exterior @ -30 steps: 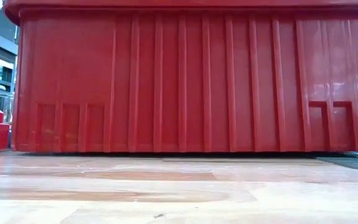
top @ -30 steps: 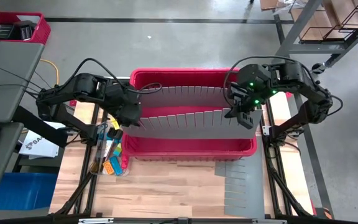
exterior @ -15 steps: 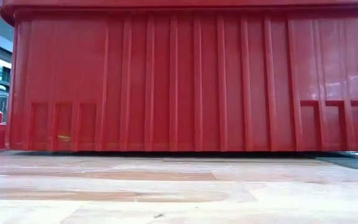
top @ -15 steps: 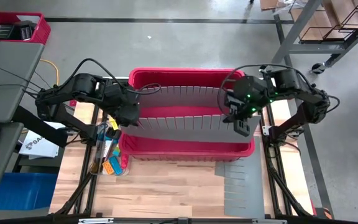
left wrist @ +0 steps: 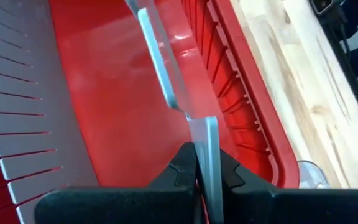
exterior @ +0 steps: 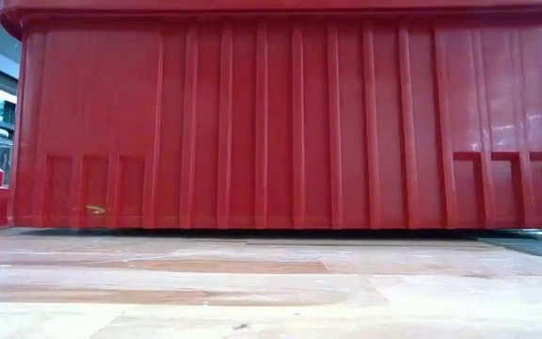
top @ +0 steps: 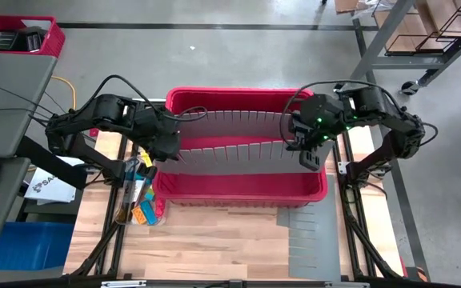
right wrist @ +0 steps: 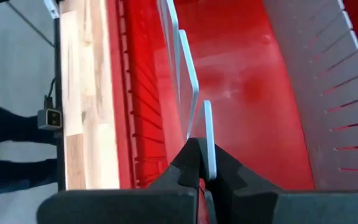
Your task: Sort Items/Unsort Items
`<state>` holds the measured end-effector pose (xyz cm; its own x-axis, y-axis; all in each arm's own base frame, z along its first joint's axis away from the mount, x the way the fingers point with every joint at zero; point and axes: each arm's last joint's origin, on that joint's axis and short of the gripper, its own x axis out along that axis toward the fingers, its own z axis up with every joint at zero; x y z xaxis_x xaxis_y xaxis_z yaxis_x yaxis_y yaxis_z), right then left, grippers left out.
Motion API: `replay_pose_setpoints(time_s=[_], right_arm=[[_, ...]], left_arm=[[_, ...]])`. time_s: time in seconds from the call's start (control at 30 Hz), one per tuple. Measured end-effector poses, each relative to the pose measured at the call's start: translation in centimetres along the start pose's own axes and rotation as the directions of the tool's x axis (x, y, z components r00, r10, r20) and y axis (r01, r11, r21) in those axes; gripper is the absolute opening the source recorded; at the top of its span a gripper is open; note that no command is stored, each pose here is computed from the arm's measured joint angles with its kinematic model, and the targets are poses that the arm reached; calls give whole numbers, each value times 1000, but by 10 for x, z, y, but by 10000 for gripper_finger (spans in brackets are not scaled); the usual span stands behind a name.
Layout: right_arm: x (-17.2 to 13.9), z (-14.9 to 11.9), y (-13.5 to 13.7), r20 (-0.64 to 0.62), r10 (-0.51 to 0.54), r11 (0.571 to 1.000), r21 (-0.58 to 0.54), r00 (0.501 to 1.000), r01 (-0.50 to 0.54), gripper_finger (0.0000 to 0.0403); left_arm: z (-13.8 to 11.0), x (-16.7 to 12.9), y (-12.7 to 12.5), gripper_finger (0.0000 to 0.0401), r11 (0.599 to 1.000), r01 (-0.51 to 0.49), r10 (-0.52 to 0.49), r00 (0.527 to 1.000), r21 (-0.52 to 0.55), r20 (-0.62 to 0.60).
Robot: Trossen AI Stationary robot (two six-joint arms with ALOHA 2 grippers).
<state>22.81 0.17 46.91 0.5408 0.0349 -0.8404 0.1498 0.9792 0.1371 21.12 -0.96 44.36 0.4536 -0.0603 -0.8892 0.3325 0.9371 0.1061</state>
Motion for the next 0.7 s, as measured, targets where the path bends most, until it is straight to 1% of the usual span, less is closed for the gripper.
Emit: replay_pose_setpoints(time_s=[0.07,0.2,0.43,0.7], right_arm=[[0,1,-3,1,0,1000,17,1000,0,0],[0,1,-3,-2,11,1000,13,1000,-11,0],[21,-7,-3,-78,8,1000,16,997,-7,0],[21,-7,-3,-50,15,1000,7,999,-15,0]], left_arm=[[0,0,0,0,1000,-3,3,1000,0,0],[0,0,0,0,1000,-3,3,1000,0,0],[0,0,0,0,1000,-15,15,1000,10,-3],[0,0,1,0,1000,-21,21,1000,10,-6]])
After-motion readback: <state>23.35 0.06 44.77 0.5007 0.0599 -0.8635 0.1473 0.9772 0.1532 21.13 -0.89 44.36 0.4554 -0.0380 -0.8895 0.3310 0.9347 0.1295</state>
